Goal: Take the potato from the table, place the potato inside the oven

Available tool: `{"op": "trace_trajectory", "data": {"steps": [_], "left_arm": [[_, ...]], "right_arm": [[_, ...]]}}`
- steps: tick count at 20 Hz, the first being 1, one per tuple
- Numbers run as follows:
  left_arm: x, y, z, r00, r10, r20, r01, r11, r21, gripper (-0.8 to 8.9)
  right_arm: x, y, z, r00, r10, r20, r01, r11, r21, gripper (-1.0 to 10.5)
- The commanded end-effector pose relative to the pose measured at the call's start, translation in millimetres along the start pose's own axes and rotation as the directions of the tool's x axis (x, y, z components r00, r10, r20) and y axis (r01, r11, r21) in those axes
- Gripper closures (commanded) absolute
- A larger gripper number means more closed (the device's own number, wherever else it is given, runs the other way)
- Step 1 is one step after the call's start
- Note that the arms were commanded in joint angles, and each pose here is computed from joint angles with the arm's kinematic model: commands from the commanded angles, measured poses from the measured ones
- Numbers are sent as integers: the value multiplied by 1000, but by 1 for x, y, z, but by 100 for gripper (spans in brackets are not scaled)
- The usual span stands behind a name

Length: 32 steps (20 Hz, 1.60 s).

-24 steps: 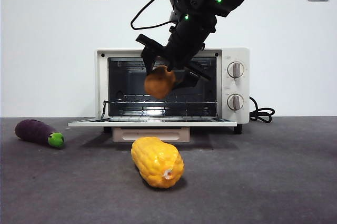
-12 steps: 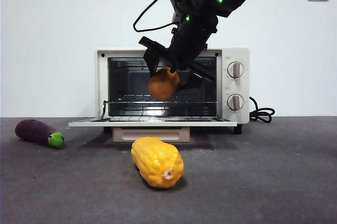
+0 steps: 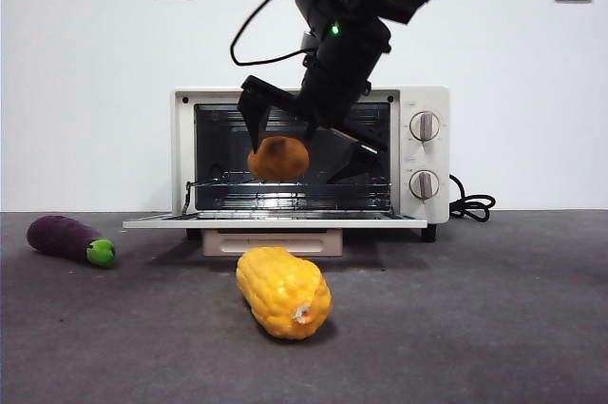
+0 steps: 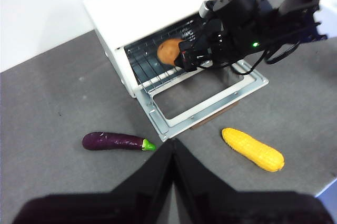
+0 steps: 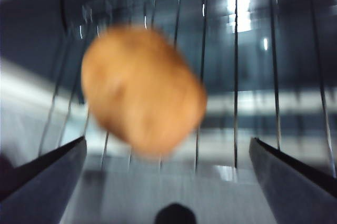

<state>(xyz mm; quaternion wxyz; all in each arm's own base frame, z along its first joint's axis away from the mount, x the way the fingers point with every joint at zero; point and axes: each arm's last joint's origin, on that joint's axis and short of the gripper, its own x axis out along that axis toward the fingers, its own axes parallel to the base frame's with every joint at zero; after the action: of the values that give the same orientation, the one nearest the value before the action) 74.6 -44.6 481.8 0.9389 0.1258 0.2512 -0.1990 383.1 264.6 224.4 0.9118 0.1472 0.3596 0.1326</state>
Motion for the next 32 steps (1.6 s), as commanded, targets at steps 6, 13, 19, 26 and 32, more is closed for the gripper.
{"op": "trace_trajectory", "data": {"steps": [6,13,19,26,32], "left_arm": [[15,1,5,992,120,-44,-118,992,42,819],[62,-11,11,984,4,-180,4,999,45,819],[128,-12,-10,936,-97,-339,94,995,-26,819],[222,22,-72,849,-364,-383,201,893,-403,819],[281,59,-107,831,-378,-408,80,807,-585,819]], "right_arm": [[-124,23,21,997,-66,-27,57,968,-246,385],[-260,16,12,980,-199,12,186,890,-417,859],[-332,1,4,989,-140,53,149,887,-437,913],[-413,-43,-9,987,-99,128,144,901,-410,958],[-453,-74,-25,985,-87,151,141,907,-397,958]]}}
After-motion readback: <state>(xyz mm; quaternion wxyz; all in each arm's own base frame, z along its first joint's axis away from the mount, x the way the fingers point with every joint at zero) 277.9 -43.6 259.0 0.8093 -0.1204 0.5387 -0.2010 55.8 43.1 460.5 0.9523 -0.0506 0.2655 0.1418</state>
